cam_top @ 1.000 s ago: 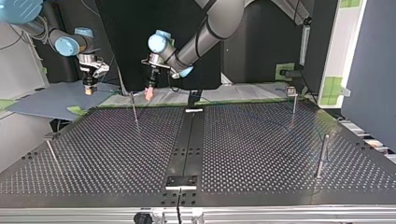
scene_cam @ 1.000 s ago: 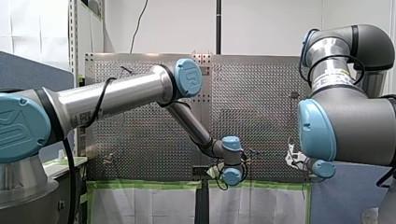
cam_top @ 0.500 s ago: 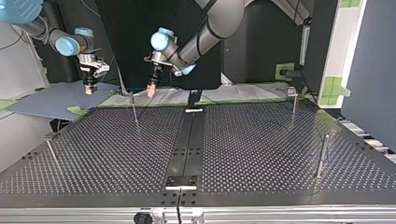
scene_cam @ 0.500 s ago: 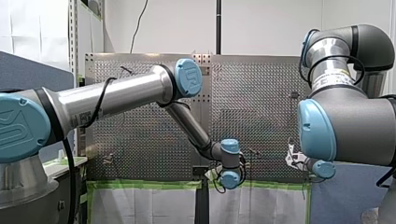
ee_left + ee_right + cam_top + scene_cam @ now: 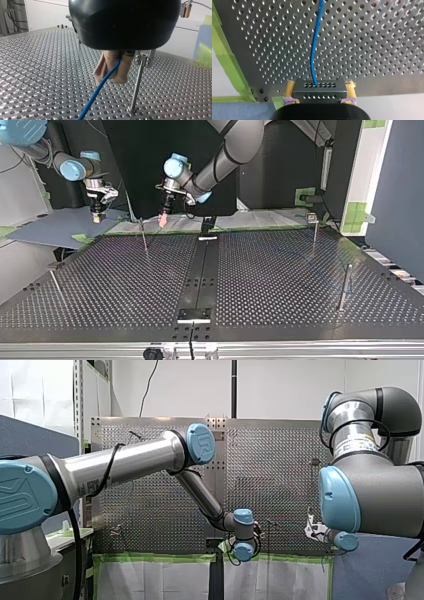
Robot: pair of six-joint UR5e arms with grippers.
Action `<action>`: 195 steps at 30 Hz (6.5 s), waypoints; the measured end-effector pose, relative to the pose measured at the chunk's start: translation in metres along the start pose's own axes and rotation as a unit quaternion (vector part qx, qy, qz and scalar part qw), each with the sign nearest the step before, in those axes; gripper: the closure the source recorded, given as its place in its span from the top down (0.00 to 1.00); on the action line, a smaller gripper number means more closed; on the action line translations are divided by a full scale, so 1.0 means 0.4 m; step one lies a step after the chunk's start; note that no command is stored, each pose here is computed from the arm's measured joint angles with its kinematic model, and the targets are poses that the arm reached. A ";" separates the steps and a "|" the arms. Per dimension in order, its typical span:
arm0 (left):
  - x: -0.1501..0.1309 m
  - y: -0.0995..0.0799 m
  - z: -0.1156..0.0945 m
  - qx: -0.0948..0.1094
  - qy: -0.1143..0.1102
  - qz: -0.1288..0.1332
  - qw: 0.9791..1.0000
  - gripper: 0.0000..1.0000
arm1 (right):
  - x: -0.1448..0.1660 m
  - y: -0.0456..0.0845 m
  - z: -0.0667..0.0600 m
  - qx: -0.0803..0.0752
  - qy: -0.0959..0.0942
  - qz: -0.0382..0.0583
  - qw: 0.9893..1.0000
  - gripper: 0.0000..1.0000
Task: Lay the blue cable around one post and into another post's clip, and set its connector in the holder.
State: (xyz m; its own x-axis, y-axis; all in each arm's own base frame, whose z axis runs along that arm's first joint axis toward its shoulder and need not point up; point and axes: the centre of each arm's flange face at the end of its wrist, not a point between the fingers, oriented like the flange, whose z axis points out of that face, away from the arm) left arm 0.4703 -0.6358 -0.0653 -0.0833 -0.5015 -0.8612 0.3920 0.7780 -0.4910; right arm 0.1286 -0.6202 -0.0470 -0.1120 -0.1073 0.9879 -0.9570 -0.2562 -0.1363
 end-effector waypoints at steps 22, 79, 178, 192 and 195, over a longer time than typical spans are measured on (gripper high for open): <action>0.000 0.023 0.002 0.006 0.015 -0.003 1.000 0.00 | -0.008 0.017 -0.002 -0.010 -0.007 0.008 1.000 0.02; 0.003 0.046 0.003 0.009 0.048 0.049 0.998 0.00 | -0.043 0.041 0.024 -0.022 -0.038 -0.007 0.999 0.02; -0.126 0.047 -0.077 0.017 0.209 0.240 0.948 1.00 | -0.004 0.063 0.080 -0.014 -0.009 0.029 0.999 0.02; -0.188 -0.040 -0.080 0.043 0.204 0.299 0.931 1.00 | -0.008 0.062 0.079 -0.014 -0.010 0.031 0.999 0.02; -0.193 -0.045 -0.079 0.044 0.203 0.299 0.931 1.00 | -0.010 0.062 0.078 -0.014 -0.010 0.031 0.999 0.02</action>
State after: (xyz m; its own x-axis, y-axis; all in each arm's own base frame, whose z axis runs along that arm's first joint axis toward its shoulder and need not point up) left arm 0.4407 -0.5992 0.0060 -0.1584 0.2096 -0.9649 0.5512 0.8295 0.0897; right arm 0.1137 -0.6562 -0.0565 -0.1656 -0.1421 0.9759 -0.9555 -0.2217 -0.1944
